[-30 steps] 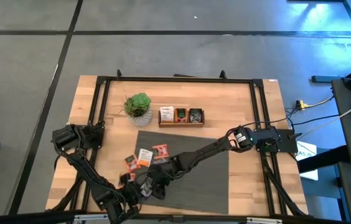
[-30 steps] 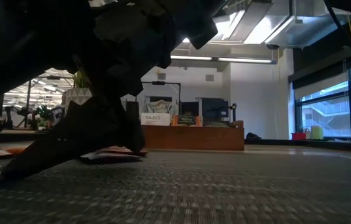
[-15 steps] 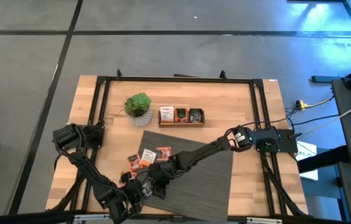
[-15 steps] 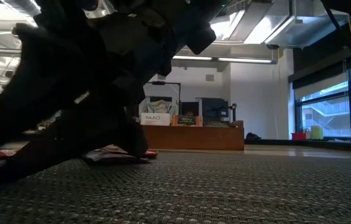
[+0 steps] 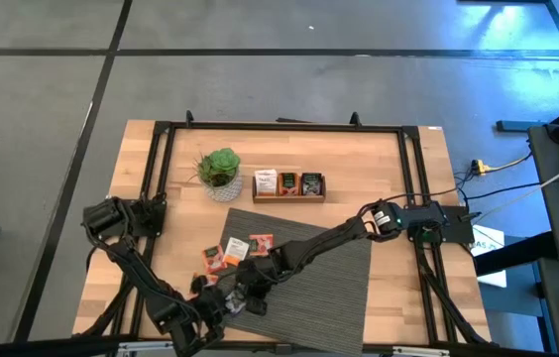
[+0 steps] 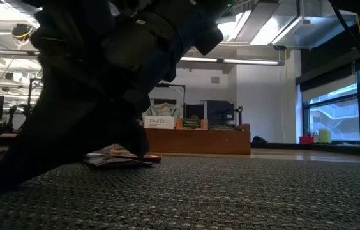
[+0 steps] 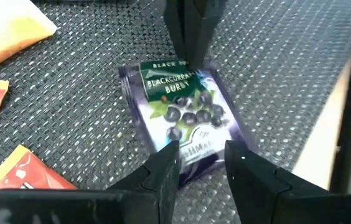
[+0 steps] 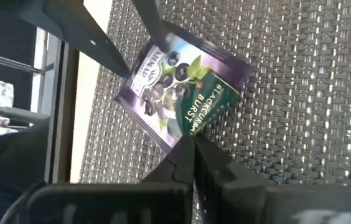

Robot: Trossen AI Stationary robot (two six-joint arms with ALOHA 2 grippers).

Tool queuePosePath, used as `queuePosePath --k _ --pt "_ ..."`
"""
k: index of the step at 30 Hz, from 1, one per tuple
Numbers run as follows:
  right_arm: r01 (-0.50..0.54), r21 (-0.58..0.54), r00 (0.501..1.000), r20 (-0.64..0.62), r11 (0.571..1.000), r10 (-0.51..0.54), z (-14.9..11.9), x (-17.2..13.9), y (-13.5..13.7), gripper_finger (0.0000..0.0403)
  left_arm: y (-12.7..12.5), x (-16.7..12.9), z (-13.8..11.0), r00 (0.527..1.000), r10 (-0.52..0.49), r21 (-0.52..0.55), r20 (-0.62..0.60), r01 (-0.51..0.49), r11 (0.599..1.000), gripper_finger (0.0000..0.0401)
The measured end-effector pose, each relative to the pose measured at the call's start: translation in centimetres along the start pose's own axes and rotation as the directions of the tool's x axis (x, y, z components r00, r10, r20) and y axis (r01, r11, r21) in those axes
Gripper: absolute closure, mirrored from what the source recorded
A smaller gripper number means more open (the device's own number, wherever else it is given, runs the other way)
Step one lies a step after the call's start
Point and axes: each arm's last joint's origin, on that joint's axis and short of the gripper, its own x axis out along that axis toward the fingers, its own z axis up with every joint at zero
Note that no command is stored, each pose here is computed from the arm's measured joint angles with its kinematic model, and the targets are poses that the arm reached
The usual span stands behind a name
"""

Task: Pick & Place Tea
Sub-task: Put the blue tea bag into the right section of the wooden organizer

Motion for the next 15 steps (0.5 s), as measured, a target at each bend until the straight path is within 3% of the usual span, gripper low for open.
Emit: queuePosePath --k 7,11,15 --pt "0.054 -0.153 0.998 0.038 0.987 -0.049 1.8 -4.9 2.2 0.0399 -0.4 -2.4 0.5 0.987 -0.047 0.012 0.153 0.046 0.999 0.0276" --pt "0.213 -0.232 0.974 -0.025 0.949 -0.225 1.6 -9.4 3.0 0.0401 -0.5 -3.5 0.8 0.967 -0.064 0.016 0.248 0.062 0.998 0.0276" --pt "0.426 -0.287 0.885 -0.063 0.858 -0.461 0.7 -14.9 4.0 0.0401 -0.6 -3.9 1.0 0.954 -0.067 0.009 0.291 0.067 0.998 0.0276"
